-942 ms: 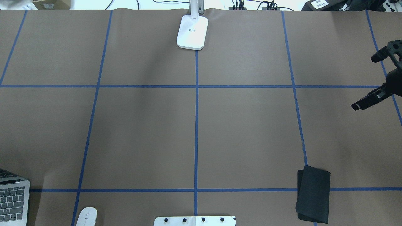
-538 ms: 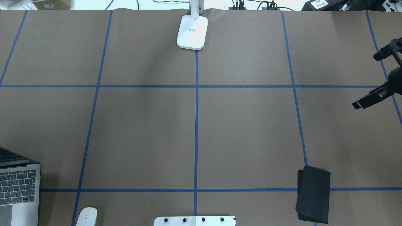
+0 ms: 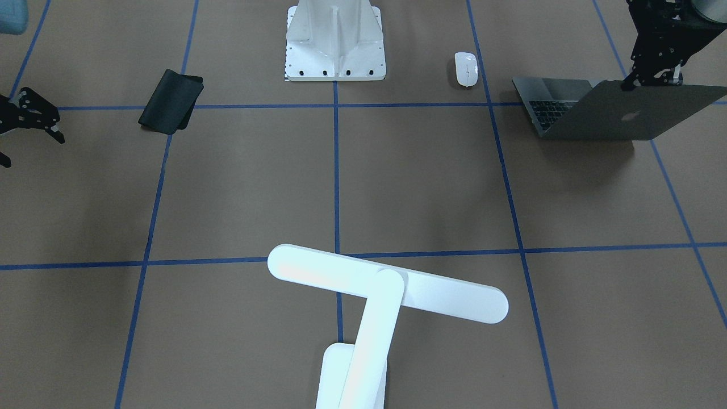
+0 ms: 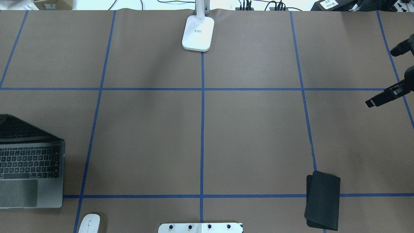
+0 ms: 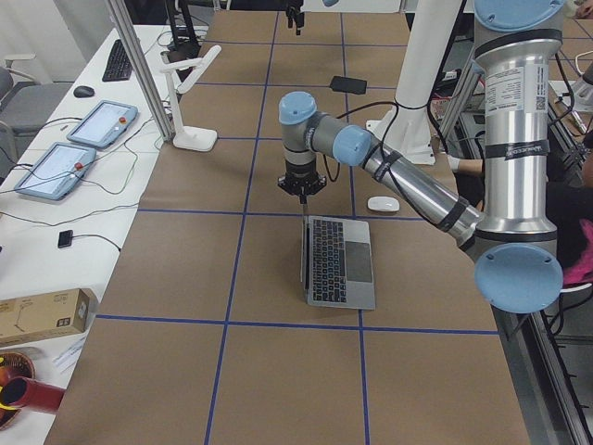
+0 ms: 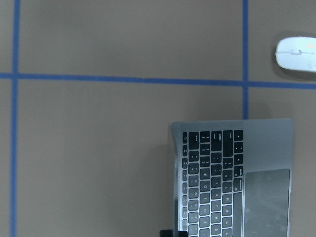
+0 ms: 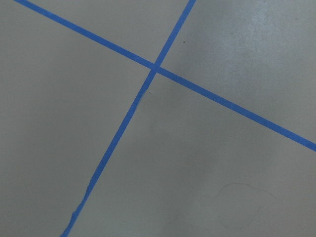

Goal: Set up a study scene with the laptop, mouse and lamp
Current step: 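Push the silver laptop with the left gripper farther from the robot toward the lamp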

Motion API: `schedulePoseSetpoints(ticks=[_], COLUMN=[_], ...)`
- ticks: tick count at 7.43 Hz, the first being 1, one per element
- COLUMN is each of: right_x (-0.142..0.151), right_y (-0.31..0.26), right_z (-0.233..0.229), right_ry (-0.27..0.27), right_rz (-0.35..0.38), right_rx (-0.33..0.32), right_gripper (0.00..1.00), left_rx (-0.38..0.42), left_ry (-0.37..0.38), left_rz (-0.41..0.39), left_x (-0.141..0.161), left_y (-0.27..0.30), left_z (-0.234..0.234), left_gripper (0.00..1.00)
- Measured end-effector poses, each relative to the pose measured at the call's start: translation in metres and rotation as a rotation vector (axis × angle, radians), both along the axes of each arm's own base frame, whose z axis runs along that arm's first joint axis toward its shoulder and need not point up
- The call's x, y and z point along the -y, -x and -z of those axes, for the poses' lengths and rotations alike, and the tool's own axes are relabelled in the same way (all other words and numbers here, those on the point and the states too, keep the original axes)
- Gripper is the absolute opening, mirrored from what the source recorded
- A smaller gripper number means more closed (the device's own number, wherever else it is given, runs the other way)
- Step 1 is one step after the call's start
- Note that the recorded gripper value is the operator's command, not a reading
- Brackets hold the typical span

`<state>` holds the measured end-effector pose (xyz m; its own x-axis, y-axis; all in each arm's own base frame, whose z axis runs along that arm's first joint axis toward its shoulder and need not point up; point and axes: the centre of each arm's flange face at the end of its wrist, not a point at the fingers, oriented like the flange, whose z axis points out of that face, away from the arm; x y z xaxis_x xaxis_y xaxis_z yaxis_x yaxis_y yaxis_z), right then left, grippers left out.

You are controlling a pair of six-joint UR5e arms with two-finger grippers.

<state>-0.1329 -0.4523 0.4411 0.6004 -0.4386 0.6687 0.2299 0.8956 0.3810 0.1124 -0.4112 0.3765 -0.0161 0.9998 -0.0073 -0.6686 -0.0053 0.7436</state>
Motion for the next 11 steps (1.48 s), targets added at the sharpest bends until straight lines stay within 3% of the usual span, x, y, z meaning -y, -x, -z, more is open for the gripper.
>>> schedulePoseSetpoints(ticks=[5,11], right_x=[0.003,0.011], right_y=[-0.034,-0.052], right_z=[-0.011,-0.019], right_ry=[0.035,0.053], right_rz=[-0.073,-0.113], right_rx=[-0.001,-0.002], right_gripper=[1.0,1.0], left_rx=[0.007,-0.009], left_ry=[-0.077,-0.064], left_rz=[0.014,0.057], left_x=[0.109,0.109], left_y=[-0.062,-0.173], left_z=[0.142,0.244], left_gripper=[0.08,0.09])
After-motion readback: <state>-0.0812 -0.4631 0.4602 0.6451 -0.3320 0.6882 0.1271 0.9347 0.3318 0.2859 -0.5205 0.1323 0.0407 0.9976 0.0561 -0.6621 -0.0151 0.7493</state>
